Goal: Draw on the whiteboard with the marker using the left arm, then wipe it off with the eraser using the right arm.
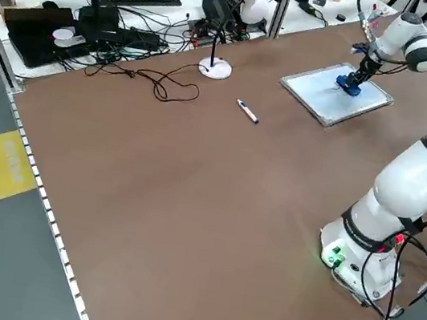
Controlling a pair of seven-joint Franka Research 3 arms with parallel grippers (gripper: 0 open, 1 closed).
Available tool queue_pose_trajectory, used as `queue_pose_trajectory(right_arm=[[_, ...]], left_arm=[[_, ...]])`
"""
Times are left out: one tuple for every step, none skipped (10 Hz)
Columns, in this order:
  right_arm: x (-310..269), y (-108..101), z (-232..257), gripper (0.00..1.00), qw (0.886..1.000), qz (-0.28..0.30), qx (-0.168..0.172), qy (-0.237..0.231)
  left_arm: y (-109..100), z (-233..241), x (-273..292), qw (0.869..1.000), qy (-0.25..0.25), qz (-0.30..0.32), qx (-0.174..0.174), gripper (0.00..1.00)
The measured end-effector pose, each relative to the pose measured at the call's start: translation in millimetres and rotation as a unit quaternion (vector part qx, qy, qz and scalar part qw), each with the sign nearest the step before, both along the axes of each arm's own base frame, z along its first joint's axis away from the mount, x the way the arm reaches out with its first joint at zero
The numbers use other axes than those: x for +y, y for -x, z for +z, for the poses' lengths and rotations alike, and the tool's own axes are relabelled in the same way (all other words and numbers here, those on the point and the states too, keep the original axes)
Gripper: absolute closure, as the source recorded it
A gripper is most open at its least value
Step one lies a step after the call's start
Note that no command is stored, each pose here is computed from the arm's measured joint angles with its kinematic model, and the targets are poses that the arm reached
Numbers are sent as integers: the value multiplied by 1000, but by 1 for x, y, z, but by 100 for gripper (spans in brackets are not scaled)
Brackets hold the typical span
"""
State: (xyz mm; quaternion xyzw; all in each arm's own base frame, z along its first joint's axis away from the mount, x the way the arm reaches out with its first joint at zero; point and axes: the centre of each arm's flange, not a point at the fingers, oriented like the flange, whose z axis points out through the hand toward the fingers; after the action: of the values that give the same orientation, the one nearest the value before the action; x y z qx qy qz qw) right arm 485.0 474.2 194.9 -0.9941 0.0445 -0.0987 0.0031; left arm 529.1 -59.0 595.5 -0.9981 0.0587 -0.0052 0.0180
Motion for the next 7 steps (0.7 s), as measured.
queue_pose_trajectory(right_arm=[[6,2,0,44,1000,0,-2,-1],[13,3,-1,44,1000,2,-5,-1],[21,6,-1,44,1000,1,-8,-3],[29,8,-2,44,1000,1,-10,-4],[37,11,-2,44,1000,1,-12,-6],[44,13,-2,44,1000,0,-15,-8],[52,16,-2,44,1000,-1,-17,-11]], left_arm=[[0,0,0,1000,0,0,0,0],[0,-1,0,1000,0,0,0,0],[-1,-1,1,1000,0,1,0,0],[-1,-1,1,1000,0,1,0,0],[-1,-1,2,1000,0,2,0,0],[-1,-1,3,1000,0,3,0,0],[-1,-1,4,1000,0,3,0,0]])
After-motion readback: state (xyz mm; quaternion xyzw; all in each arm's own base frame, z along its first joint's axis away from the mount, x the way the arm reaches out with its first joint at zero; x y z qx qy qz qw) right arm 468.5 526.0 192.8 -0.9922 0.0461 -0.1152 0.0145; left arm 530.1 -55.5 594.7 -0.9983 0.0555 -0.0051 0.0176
